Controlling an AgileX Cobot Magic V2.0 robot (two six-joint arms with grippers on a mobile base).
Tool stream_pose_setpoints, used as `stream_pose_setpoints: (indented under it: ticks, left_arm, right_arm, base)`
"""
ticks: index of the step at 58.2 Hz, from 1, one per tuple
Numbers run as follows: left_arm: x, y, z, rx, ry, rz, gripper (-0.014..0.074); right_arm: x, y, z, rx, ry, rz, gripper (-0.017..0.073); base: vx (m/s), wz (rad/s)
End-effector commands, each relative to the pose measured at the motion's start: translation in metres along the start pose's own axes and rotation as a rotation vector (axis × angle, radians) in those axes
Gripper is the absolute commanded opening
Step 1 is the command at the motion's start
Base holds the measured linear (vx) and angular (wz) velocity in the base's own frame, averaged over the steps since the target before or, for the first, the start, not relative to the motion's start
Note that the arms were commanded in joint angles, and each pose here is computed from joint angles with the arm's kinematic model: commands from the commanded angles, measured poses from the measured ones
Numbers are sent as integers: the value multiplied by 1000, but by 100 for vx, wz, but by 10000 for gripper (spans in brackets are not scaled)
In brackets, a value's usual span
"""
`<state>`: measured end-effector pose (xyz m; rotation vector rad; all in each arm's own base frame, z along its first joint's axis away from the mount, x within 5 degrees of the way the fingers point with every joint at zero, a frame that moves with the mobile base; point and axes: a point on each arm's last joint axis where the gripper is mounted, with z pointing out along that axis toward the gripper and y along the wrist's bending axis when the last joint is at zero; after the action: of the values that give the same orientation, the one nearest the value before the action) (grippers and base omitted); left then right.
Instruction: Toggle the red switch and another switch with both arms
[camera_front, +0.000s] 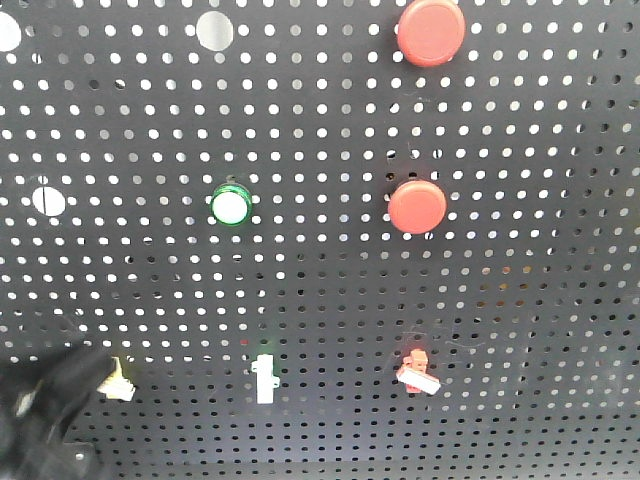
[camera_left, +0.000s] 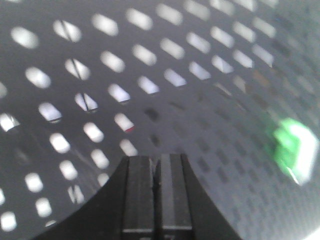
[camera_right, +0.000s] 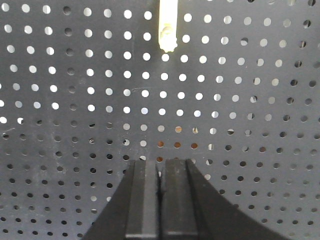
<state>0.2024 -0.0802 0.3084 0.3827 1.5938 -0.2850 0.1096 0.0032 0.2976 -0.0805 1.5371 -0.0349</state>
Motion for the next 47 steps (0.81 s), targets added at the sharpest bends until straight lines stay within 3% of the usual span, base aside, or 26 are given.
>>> stream_pose_setpoints:
  ticks: [1,8,21,47]
  left_arm:
    - [-21,1,3,-8,-116,-73,2]
    - [-17,3,4,-29,-82,-124,2]
    - [-9,4,5,-42,10,-142,2]
    - [6,5,1,-76,180,-272,2]
  right_arm:
    - [-19,-2,1,10,-119,0,-6]
    - [-19,-2,1,10,-119,0,-6]
    - [-19,-2,1,10,-119,0,-6]
    - [-19,-2,1,10,-119,0,-6]
  base:
    - [0,0]
    - [0,0]
    - [0,0]
    - [0,0]
